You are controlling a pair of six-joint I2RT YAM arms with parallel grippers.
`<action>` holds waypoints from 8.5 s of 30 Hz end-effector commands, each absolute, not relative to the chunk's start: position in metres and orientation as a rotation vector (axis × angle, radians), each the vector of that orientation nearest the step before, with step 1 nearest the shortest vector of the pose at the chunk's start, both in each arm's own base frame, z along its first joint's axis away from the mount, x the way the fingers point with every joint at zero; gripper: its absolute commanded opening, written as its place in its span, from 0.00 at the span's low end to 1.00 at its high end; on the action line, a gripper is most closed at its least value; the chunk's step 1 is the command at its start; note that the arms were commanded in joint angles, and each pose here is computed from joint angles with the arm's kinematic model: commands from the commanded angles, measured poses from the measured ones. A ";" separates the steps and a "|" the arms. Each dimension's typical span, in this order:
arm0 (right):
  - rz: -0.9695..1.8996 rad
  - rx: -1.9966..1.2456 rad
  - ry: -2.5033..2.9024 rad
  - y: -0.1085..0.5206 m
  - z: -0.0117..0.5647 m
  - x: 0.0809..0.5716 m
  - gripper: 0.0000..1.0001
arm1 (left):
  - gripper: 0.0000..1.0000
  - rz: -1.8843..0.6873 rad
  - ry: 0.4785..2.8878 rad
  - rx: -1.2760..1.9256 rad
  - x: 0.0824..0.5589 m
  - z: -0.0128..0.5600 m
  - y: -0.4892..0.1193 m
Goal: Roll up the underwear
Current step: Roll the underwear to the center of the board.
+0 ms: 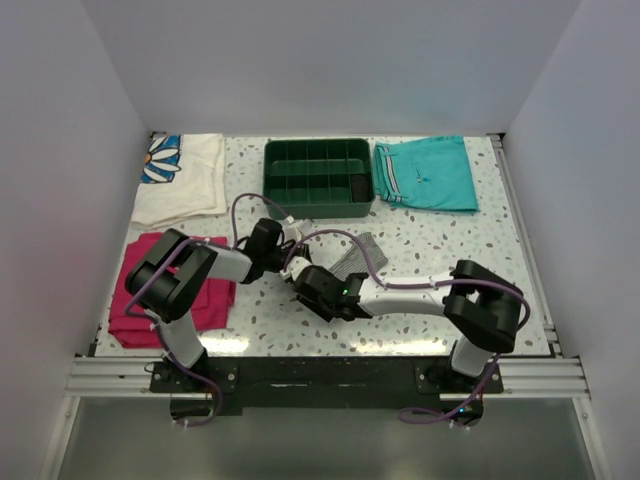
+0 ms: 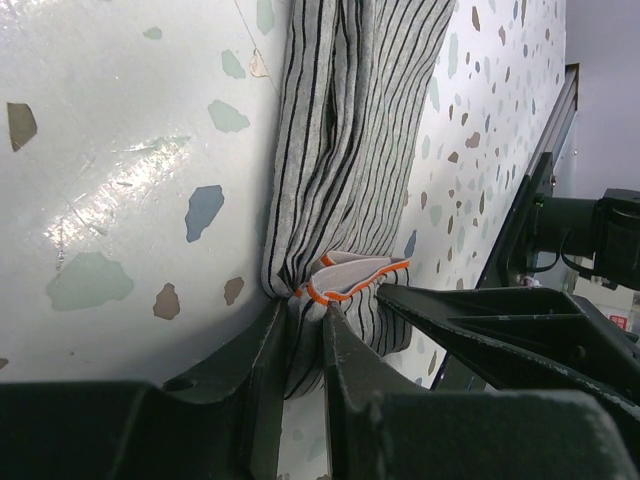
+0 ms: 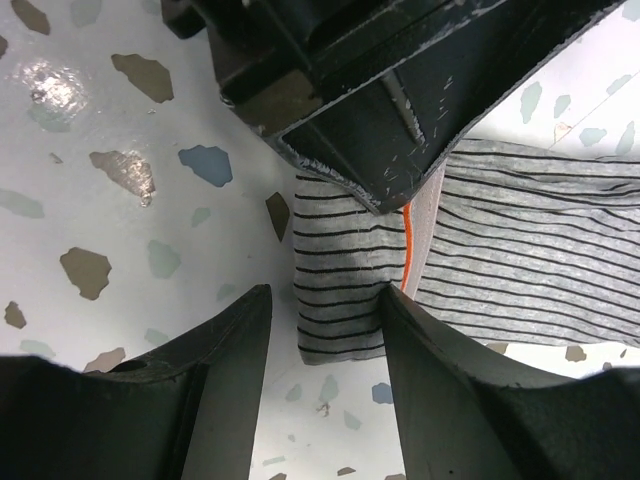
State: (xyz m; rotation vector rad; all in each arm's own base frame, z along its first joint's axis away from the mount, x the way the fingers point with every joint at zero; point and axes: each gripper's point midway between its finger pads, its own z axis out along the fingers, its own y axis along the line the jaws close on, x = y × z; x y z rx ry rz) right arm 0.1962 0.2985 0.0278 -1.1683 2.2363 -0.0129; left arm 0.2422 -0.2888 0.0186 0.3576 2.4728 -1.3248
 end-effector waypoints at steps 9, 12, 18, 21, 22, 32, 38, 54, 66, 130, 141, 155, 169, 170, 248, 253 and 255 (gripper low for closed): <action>-0.102 -1.119 2.302 0.279 -0.006 0.191 0.43 | 0.12 -1.186 2.611 0.319 0.235 -0.014 -0.274; -0.100 -1.115 2.304 0.279 -0.006 0.190 0.36 | 0.13 -1.170 2.610 0.325 0.238 -0.012 -0.273; -0.025 -1.108 2.307 0.284 -0.002 0.184 0.31 | 0.23 -1.133 2.586 0.305 0.251 -0.001 -0.271; 0.026 -1.106 2.305 0.288 0.001 0.181 0.30 | 0.28 -1.104 2.569 0.265 0.262 0.009 -0.264; 0.037 -1.101 2.305 0.290 0.002 0.181 0.30 | 0.33 -1.091 2.546 0.245 0.270 0.016 -0.260; 0.173 -1.072 2.308 0.305 0.013 0.173 0.30 | 0.47 -0.933 2.483 0.080 0.294 0.046 -0.227; 0.350 -1.046 2.304 0.321 0.035 0.165 0.31 | 0.48 -0.868 2.453 0.028 0.291 0.055 -0.214; 0.900 -0.911 2.385 0.335 0.063 0.167 0.32 | 0.48 -0.845 2.425 0.045 0.276 0.062 -0.204; 1.175 -0.654 2.426 0.320 0.060 0.170 0.33 | 0.48 -0.944 2.399 0.106 0.271 0.066 -0.216; 0.837 -0.288 2.776 0.253 -0.025 0.203 0.22 | 0.56 -1.316 2.251 0.487 0.227 0.038 -0.270; 0.844 -0.310 2.788 0.252 -0.028 0.199 0.22 | 0.50 -1.353 2.271 0.466 0.235 0.027 -0.277; 0.823 -0.356 2.765 0.249 -0.026 0.201 0.25 | 0.17 -1.421 2.289 0.403 0.236 0.018 -0.284; 0.683 -0.450 2.474 0.237 0.066 0.226 0.53 | 0.01 -1.311 2.401 0.368 0.236 0.013 -0.279; 0.648 -0.479 2.457 0.236 0.069 0.229 0.53 | 0.02 -1.309 2.407 0.369 0.234 0.014 -0.280; 0.122 -0.952 2.414 0.268 -0.018 0.148 0.26 | 0.48 -0.907 2.594 -0.030 0.290 0.049 -0.238; 0.137 -1.049 2.374 0.285 -0.006 0.153 0.26 | 0.49 -0.825 2.580 -0.076 0.292 0.051 -0.222; 0.116 -1.101 2.352 0.290 -0.006 0.157 0.25 | 0.49 -0.799 2.576 -0.107 0.291 0.052 -0.215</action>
